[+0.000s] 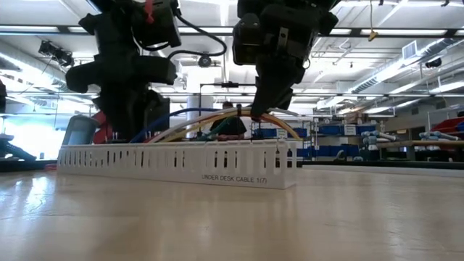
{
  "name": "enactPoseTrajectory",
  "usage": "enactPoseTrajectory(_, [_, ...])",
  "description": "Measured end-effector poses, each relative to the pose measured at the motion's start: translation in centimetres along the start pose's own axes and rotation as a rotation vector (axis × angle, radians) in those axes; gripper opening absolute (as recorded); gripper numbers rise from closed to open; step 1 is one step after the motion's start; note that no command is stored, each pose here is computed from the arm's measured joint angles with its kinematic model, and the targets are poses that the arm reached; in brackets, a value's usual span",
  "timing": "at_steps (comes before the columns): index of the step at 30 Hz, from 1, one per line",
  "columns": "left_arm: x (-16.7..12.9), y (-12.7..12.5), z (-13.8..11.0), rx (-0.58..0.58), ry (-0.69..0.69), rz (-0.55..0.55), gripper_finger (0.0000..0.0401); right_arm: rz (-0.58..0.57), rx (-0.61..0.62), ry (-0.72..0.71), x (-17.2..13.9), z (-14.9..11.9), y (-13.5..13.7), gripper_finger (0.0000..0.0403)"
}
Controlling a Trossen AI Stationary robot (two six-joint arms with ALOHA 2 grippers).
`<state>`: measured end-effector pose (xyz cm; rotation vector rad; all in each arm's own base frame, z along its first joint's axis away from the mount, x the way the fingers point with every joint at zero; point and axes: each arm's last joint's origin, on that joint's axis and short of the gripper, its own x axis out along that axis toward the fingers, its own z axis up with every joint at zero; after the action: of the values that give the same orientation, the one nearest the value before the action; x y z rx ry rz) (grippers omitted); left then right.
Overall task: Ziptie cables
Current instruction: Put the zip tied cable wires into the white cable duct
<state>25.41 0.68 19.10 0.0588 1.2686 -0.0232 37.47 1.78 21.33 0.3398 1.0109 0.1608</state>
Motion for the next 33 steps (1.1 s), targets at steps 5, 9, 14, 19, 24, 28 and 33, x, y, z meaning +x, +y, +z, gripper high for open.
enactPoseTrajectory(5, [0.2,0.0,-0.2,0.046,0.006,0.0,0.0148,0.004,0.003,-0.026,0.0,0.2,0.2,0.0015])
enactPoseTrajectory(9, [1.0,0.0,-0.6,0.045,-0.012,0.008,0.0096,0.005,0.02,-0.026,0.1,0.2,0.2,0.0017])
enactPoseTrajectory(14, [1.8,0.0,-1.0,0.029,-0.037,0.03,0.0018,0.008,0.057,-0.025,0.1,0.2,0.5,0.0015])
enactPoseTrajectory(19, [1.8,1.1,-1.2,-0.1,-0.038,0.071,0.0014,-0.019,0.085,-0.026,0.3,0.0,1.0,0.0015])
enactPoseTrajectory(24, [1.8,1.6,-1.3,-0.127,-0.035,0.075,0.0013,-0.089,0.112,-0.003,0.4,-0.4,1.0,0.0014])
enactPoseTrajectory(28, [1.8,1.7,-1.3,-0.132,-0.035,0.077,0.0013,-0.139,0.156,0.043,0.3,-1.0,0.7,0.0014])
enactPoseTrajectory(33, [1.8,1.7,-1.2,-0.131,-0.046,0.079,0.0013,-0.19,0.168,0.077,0.4,-1.6,0.4,0.0014])
